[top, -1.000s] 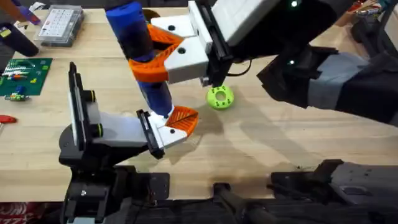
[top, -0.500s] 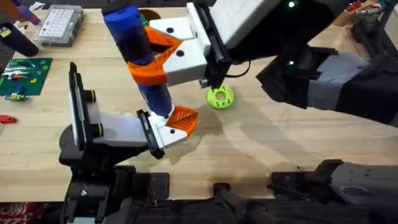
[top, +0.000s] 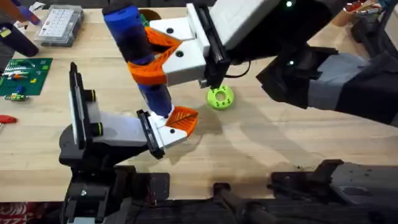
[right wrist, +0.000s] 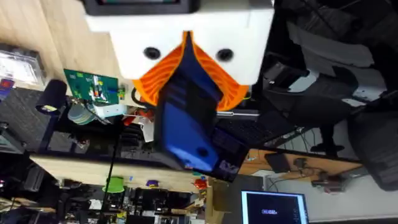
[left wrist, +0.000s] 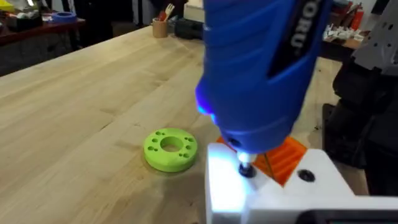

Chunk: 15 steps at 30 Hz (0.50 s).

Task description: Pick up the gripper from the table and insert it into the empty holder that is missing its gripper. Then pick up a screw, insert it into the mounting hole, and use the screwdriver to tighten it. Finally, clean up the table by picking up the vegetable and placing it into the bucket.

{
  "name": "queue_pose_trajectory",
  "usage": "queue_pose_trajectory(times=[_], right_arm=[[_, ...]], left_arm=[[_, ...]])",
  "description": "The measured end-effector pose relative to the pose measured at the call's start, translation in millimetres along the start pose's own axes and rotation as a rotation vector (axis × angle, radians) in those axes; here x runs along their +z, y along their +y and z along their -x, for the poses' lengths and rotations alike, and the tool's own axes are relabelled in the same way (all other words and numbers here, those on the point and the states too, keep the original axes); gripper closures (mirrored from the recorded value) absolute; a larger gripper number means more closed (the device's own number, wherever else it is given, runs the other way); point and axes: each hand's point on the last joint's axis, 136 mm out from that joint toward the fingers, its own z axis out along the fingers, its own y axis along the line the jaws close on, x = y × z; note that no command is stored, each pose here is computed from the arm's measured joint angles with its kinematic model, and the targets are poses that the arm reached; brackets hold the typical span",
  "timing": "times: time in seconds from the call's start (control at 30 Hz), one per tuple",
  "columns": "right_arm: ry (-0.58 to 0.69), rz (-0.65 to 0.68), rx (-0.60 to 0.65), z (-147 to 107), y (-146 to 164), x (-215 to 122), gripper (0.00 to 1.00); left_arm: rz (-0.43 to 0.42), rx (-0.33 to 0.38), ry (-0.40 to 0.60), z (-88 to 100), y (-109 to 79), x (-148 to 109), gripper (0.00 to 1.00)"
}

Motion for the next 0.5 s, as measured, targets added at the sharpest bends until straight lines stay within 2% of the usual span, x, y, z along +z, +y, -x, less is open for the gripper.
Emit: queue_pose_trajectory(times=[0.5], right_arm=[[-0.019,0.007,-0.023,6.2,1.9,-0.1,0.98]], left_arm=[[0.005,0.004,-0.001,0.3,0.9,0.0,0.997]])
